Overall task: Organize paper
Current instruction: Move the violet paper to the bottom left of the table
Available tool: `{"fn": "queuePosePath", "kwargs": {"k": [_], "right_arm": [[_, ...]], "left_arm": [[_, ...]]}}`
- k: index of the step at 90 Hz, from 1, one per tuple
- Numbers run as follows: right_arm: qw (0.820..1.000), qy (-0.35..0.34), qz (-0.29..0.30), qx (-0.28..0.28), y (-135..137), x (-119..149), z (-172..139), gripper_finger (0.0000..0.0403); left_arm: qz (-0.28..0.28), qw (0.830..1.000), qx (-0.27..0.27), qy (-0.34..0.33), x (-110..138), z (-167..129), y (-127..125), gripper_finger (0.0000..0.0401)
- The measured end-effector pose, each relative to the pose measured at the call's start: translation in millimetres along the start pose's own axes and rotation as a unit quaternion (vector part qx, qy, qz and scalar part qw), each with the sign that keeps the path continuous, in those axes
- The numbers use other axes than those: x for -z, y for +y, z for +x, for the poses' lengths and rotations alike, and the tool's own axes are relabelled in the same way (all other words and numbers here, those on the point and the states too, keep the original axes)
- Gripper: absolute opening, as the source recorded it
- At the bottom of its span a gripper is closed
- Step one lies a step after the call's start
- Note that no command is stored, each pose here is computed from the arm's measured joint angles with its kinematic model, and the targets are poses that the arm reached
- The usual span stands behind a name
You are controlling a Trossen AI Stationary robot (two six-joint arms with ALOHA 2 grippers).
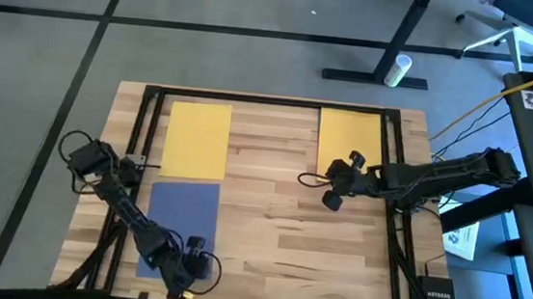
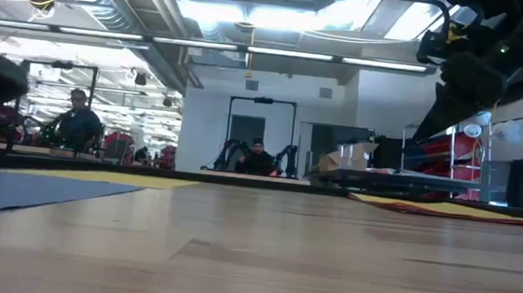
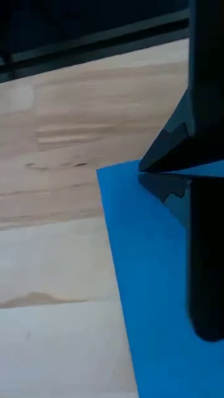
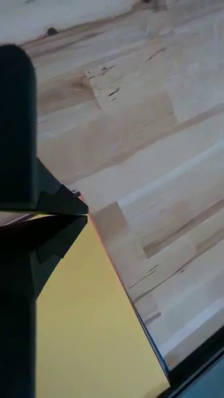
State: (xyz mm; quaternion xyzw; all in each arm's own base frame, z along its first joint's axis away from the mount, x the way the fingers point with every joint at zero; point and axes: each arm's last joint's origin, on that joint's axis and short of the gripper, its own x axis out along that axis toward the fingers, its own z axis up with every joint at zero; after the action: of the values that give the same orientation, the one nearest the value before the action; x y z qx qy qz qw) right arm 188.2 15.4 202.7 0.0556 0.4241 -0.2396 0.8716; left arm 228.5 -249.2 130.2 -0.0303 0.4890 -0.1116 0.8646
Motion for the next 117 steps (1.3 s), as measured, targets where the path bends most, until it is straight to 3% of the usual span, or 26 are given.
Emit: {"fn": "queuePosePath", "kwargs": {"k": [28,59,89,117], "right_arm": [[1.000,0.000,0.000,0.000,0.0,0.0,0.0,0.0000],[1.000,0.005,0.000,-0.012,0.8,0.2,0.0,0.0003],[1.000,0.009,0.000,-0.020,1.2,0.5,0.0,0.0040],[1.000,0.010,0.000,-0.020,1.2,0.6,-0.1,0.0036]], "left_arm": [[-0.005,1.000,-0.001,0.007,6.3,-2.1,-5.5,0.0000],[0.014,0.999,-0.048,-0.013,-4.9,-8.4,9.7,0.0000],[0.018,0.999,-0.044,-0.016,-3.6,-8.4,7.9,0.0000],[-0.017,0.999,-0.029,-0.033,10.8,-1.9,11.4,0.0000]]}}
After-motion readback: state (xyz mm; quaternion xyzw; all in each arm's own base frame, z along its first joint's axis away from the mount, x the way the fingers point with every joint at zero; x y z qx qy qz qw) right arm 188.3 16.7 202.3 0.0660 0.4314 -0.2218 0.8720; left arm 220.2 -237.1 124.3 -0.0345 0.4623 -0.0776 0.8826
